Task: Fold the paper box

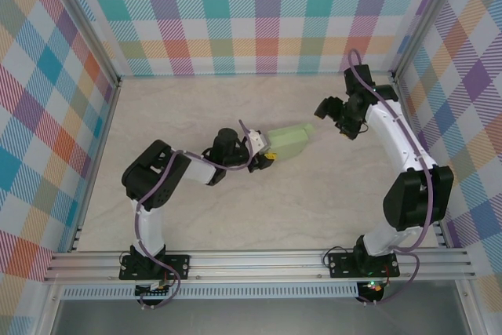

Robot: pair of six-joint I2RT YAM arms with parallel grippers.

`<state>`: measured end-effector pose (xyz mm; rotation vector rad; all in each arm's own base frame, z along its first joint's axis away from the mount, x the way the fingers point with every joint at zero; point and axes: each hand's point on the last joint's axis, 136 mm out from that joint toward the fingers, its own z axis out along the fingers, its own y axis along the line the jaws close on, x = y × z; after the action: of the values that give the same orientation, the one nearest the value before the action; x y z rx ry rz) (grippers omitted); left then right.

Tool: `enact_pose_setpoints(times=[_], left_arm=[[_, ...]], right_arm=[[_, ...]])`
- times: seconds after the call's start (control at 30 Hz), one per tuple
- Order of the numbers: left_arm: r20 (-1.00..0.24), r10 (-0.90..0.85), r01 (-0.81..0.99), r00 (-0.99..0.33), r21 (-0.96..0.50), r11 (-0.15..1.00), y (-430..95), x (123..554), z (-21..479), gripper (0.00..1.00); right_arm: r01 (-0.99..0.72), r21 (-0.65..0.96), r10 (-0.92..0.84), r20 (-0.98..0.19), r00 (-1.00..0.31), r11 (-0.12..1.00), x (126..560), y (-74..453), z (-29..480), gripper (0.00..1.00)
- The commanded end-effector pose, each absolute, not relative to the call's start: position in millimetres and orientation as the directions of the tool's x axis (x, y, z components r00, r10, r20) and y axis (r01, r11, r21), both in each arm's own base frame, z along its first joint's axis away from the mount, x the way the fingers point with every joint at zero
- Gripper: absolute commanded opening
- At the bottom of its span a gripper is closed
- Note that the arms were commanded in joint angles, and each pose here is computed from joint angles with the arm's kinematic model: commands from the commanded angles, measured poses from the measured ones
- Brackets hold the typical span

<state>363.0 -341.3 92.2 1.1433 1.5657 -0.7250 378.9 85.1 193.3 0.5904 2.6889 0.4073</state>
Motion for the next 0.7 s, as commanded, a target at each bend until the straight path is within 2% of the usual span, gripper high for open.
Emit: enact_pose_setpoints(times=[0.0, 0.1, 0.17, 0.2, 0.27, 0.33, 0.4, 0.43, 0.67], left_arm=[[-0.927, 0.372, 0.963, -0.04, 0.064, 0.264, -325.8, 352.1, 100.3, 0.48], [-0.889, 0.452, 0.971, -0.065, 0.047, 0.232, -309.4, 341.6, 88.4, 0.47], [-0.885, 0.461, 0.97, -0.073, 0.044, 0.239, -299.8, 339.8, 87.8, 0.47], [-0.887, 0.455, 0.971, -0.084, 0.029, 0.236, -295.9, 338.0, 88.7, 0.47], [-0.877, 0.472, 0.975, -0.095, 0.013, 0.22, -291.5, 333.0, 85.7, 0.48], [-0.862, 0.498, 0.977, -0.094, 0.017, 0.215, -287.7, 329.4, 77.5, 0.48], [-0.871, 0.484, 0.974, -0.09, 0.026, 0.227, -286.5, 331.3, 79.8, 0.48], [-0.873, 0.48, 0.972, -0.09, 0.027, 0.232, -286.1, 333.3, 80.5, 0.48], [-0.876, 0.477, 0.974, -0.079, 0.034, 0.224, -287.4, 336.5, 79.2, 0.49]], right_arm=[[0.086, 0.231, 0.192, -0.487, -0.852, 0.969, 403.0, 77.9, 200.7, 0.84], [-0.158, 0.152, -0.015, -0.674, -0.738, 0.976, 422.6, 87.5, 203.0, 0.84], [-0.346, 0.089, -0.176, -0.729, -0.662, 0.934, 421.7, 103.0, 200.2, 0.84], [-0.477, 0.063, -0.279, -0.741, -0.611, 0.877, 416.0, 117.1, 199.8, 0.84], [-0.719, 0.034, -0.45, -0.759, -0.47, 0.694, 394.1, 148.5, 200.2, 0.84], [-0.912, -0.068, -0.616, -0.758, -0.217, 0.405, 358.6, 180.0, 195.8, 0.86], [-0.964, -0.138, -0.678, -0.733, -0.054, 0.227, 342.7, 197.2, 189.5, 0.9], [-0.97, -0.154, -0.684, -0.729, -0.015, 0.186, 343.7, 202.3, 189.7, 0.94], [-0.986, -0.164, -0.819, -0.565, 0.098, -0.005, 349.2, 213.1, 155.4, 0.95]])
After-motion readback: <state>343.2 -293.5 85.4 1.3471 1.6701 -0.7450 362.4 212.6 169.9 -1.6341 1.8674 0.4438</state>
